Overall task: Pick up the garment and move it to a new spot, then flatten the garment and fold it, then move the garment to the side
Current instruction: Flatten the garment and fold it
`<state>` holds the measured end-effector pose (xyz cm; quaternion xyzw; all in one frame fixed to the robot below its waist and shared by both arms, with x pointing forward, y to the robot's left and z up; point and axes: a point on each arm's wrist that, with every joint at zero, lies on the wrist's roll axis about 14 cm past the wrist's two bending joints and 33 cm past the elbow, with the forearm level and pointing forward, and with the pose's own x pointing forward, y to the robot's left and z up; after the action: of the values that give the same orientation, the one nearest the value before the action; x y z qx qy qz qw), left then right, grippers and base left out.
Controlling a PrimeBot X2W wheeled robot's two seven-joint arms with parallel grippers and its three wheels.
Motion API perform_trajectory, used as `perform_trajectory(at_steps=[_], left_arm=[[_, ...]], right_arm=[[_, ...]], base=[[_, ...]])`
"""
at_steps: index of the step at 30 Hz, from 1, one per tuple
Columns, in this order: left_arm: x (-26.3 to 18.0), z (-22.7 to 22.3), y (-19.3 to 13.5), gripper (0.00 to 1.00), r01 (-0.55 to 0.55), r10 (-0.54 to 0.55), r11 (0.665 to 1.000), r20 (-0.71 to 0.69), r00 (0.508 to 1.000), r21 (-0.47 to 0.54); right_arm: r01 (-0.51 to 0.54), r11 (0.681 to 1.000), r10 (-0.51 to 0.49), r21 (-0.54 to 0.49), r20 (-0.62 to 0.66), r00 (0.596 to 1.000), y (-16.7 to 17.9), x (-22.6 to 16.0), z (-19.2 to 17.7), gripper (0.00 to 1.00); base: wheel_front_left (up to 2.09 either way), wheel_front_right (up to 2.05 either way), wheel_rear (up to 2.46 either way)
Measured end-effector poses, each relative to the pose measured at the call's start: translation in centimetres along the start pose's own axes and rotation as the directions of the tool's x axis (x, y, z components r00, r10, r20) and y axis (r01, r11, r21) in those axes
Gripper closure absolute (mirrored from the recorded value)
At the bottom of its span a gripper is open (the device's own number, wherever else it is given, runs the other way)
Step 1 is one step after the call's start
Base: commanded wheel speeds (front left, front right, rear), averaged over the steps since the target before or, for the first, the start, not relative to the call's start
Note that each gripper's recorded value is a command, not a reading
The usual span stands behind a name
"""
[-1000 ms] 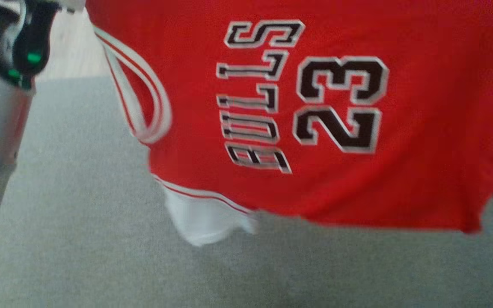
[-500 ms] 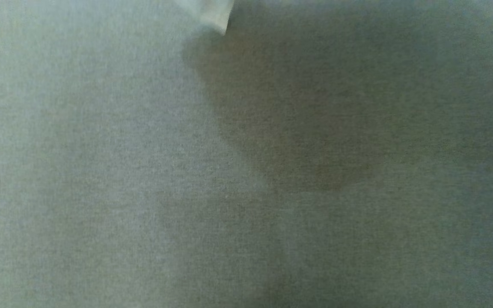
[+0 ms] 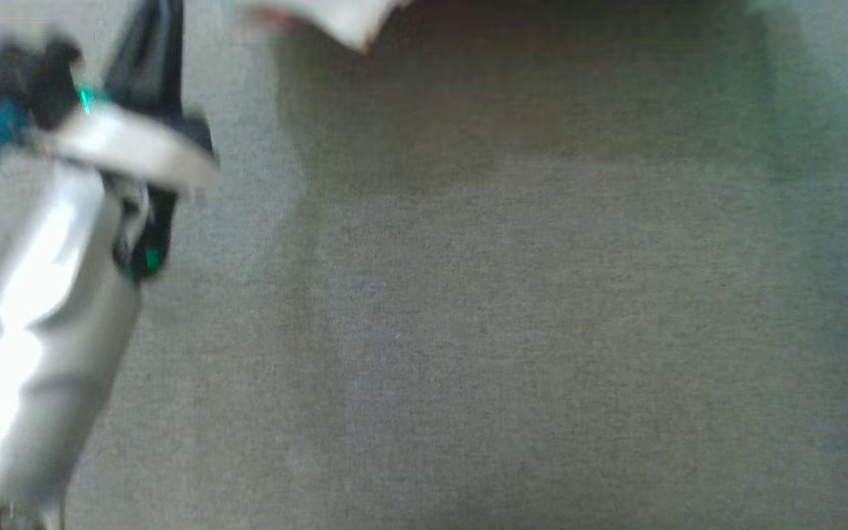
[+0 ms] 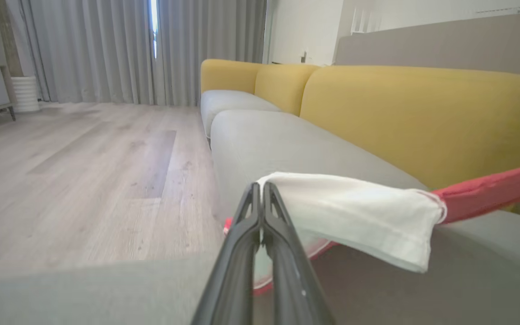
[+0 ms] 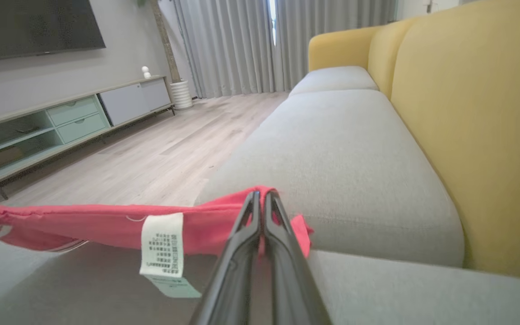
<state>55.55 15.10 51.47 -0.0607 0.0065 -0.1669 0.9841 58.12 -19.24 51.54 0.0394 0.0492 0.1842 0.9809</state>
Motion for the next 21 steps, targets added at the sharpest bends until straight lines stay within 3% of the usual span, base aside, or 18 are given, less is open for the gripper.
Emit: perform_trajectory(at_steps=[10, 21], left_arm=[[-14.2, -7.0, -3.5, 1.0, -0.073, 0.052, 0.99, -0.168, 0.984, -0.121], [-22.4, -9.3, -7.9, 1.0, -0.159, 0.087, 0.958, -0.288, 0.954, -0.24]], right_arm=[[0.06, 0.993, -0.046, 0.1, -0.136, 0.99, 0.7, -11.0, -5.6, 1.0], [0.118, 0.978, -0.081, 0.173, -0.206, 0.975, 2.9, -19.7, -9.7, 1.0]], base=[[0.0, 0.0, 0.0], [0.0, 0.0, 0.0]])
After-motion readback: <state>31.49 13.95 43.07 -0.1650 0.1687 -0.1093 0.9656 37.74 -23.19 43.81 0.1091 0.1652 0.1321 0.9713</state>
